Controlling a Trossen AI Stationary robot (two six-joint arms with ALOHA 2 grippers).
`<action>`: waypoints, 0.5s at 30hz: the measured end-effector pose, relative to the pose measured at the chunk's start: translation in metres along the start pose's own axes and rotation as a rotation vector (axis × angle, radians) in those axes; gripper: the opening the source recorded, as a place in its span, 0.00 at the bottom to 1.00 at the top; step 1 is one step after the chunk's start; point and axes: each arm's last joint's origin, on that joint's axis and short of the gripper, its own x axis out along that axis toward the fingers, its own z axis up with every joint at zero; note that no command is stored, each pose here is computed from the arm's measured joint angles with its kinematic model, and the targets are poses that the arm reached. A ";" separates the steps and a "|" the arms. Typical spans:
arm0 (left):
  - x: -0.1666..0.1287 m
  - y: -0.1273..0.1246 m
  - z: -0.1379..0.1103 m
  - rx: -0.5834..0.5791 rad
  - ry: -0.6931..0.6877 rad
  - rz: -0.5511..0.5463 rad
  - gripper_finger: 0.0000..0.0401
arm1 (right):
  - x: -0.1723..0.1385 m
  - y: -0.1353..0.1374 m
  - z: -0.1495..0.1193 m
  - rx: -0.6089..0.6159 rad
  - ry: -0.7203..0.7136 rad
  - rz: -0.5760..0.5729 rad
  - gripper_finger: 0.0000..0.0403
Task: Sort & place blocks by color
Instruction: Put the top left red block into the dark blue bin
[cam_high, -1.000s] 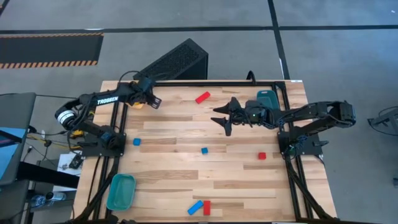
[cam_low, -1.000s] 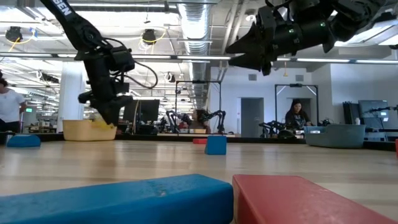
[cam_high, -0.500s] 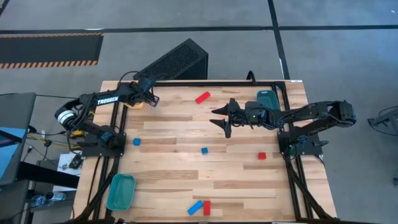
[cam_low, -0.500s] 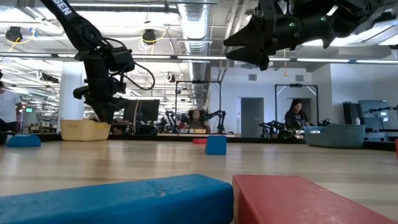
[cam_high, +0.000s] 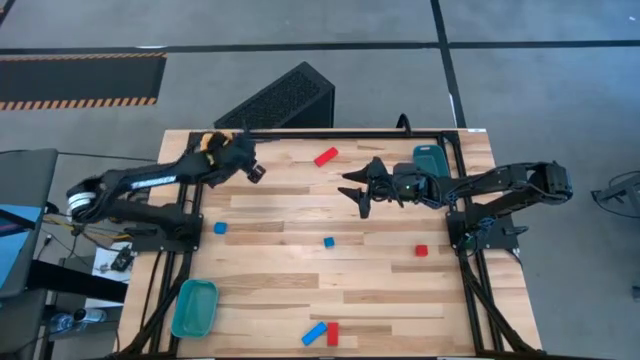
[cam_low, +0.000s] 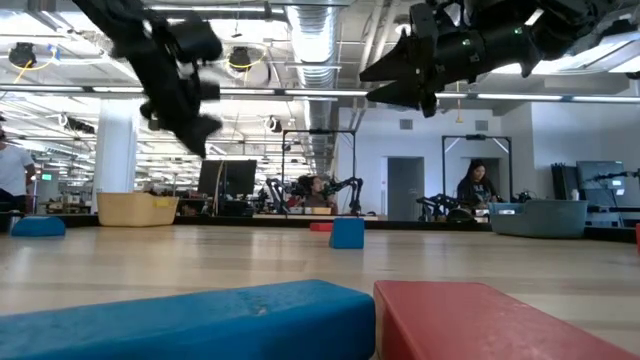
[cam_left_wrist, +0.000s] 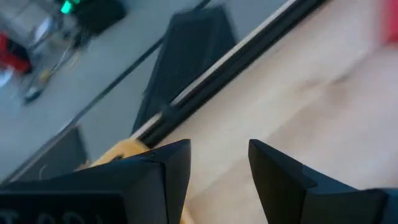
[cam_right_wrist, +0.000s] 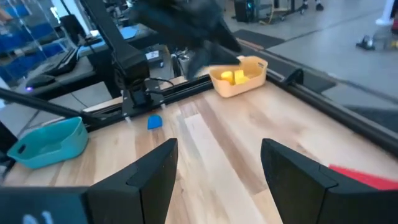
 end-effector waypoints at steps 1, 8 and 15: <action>-0.010 -0.001 0.000 -0.001 -0.024 -0.031 0.38 | 0.001 0.001 -0.002 0.017 0.006 0.001 0.63; -0.060 -0.017 -0.030 -0.044 -0.138 -0.411 0.38 | 0.025 0.019 -0.037 0.126 0.059 0.033 0.63; -0.076 -0.040 -0.087 0.052 -0.119 -0.622 0.38 | 0.057 0.051 -0.066 0.172 0.180 0.061 0.63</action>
